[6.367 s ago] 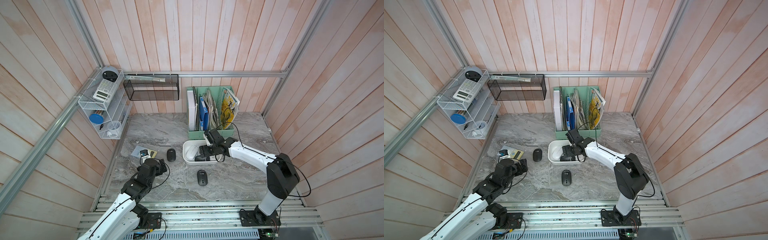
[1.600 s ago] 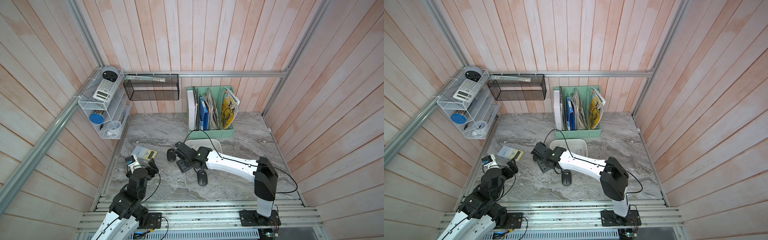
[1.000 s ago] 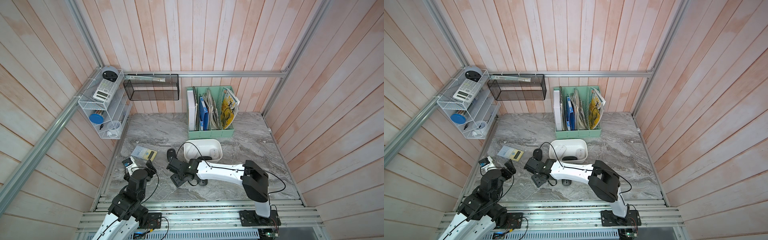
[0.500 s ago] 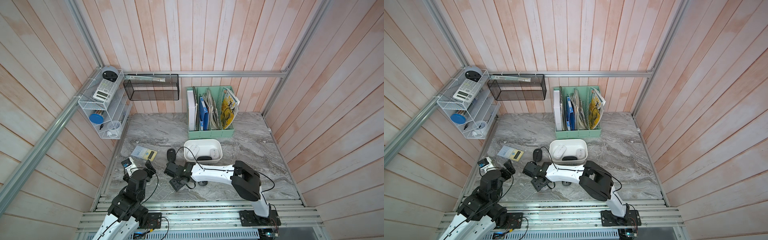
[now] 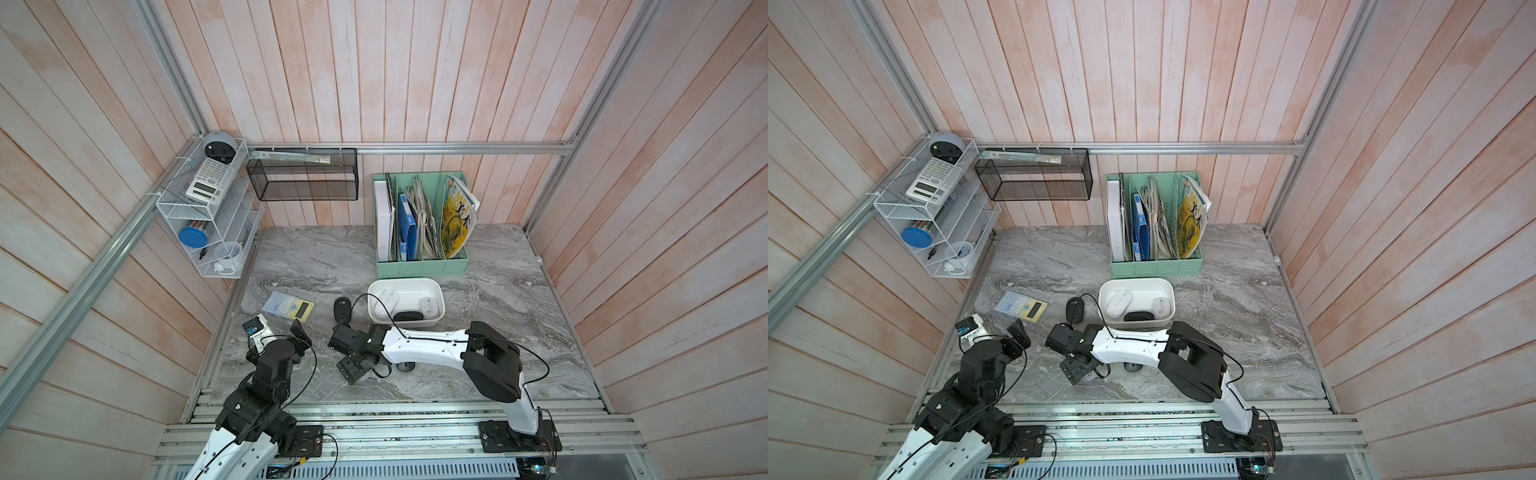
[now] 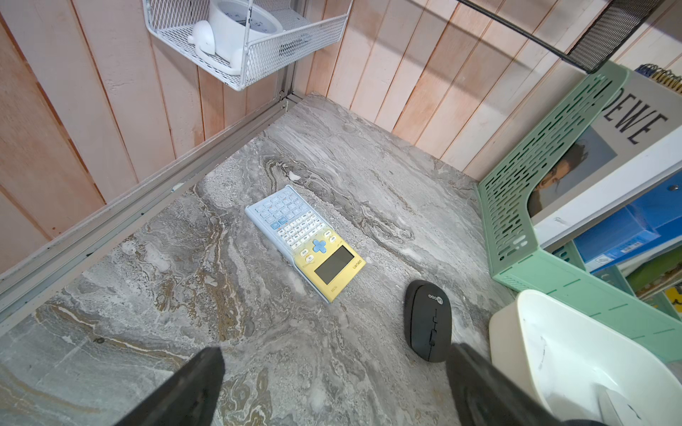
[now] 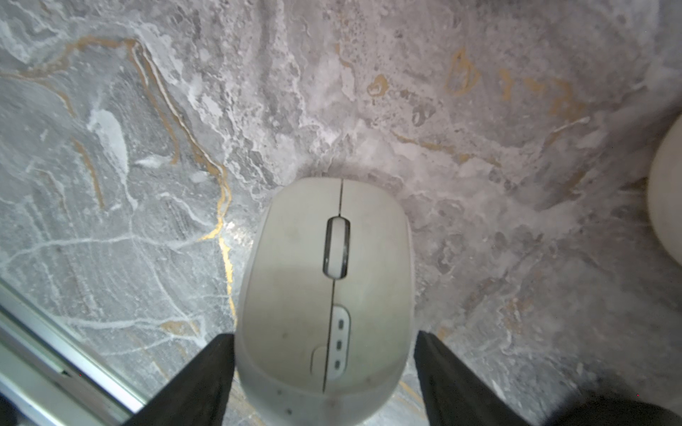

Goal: Take out the mouse from the storage box
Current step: Place the mouse at the center of the board, then adjust the mouse in the storage box.

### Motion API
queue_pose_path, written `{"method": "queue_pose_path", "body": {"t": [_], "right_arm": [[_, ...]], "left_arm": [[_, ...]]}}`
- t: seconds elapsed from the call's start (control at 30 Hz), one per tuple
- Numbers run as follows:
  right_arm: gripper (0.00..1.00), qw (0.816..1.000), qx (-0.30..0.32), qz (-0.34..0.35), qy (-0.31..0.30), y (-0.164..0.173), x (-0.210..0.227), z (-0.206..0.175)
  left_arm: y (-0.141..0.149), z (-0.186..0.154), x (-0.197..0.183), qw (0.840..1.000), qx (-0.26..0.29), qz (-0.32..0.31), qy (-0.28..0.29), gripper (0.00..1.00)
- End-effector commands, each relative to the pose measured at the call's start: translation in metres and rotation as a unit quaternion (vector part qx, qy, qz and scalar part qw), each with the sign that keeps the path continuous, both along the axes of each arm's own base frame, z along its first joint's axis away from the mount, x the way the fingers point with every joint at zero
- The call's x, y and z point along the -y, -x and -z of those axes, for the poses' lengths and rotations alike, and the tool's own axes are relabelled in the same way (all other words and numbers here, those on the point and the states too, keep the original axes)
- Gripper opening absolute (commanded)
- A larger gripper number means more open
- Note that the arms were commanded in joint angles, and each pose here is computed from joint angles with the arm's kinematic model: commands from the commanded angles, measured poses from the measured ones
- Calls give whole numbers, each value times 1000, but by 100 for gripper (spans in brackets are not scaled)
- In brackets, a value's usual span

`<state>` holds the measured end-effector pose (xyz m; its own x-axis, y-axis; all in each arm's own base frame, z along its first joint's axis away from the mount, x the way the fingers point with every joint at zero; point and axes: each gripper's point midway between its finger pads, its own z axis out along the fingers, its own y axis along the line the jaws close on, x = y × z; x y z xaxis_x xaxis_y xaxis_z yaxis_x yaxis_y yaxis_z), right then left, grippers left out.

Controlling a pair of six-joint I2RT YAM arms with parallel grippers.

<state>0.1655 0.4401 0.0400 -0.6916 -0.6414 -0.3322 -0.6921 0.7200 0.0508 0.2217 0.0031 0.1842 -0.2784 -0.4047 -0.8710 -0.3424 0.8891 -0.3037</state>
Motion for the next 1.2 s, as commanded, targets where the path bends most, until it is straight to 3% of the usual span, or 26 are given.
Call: {"method": "queue_pose_path", "body": {"t": [0.0, 0.27, 0.43, 0.53, 0.63, 0.7, 0.83, 0.93, 1.17], "right_arm": [[85, 999, 29, -2, -25, -7, 1, -40], [86, 993, 106, 45, -39, -38, 62, -101], [87, 976, 167, 133, -43, -72, 144, -127], [87, 965, 179, 182, -51, -86, 193, -125], [88, 954, 198, 214, -76, -93, 228, -123], [89, 947, 202, 233, -89, -94, 247, -120], [90, 936, 205, 264, -105, -94, 276, -112], [90, 931, 210, 280, -105, -93, 292, -102], [90, 919, 215, 305, -130, -92, 304, -87]], "left_arm": [[-1, 5, -1, 1000, -3, -4, -3, 100], [-11, 12, 15, 999, -11, 36, -3, 100], [-26, 17, 34, 996, -47, 69, -8, 100], [-42, 18, 69, 987, -81, 137, 13, 100], [-57, 22, 109, 971, -121, 206, 18, 100], [-61, 23, 137, 959, -141, 244, -19, 100], [-62, 29, 199, 922, -185, 329, -90, 100], [-59, 32, 238, 895, -208, 378, -112, 98], [-64, 39, 281, 851, -262, 433, -141, 90]]}}
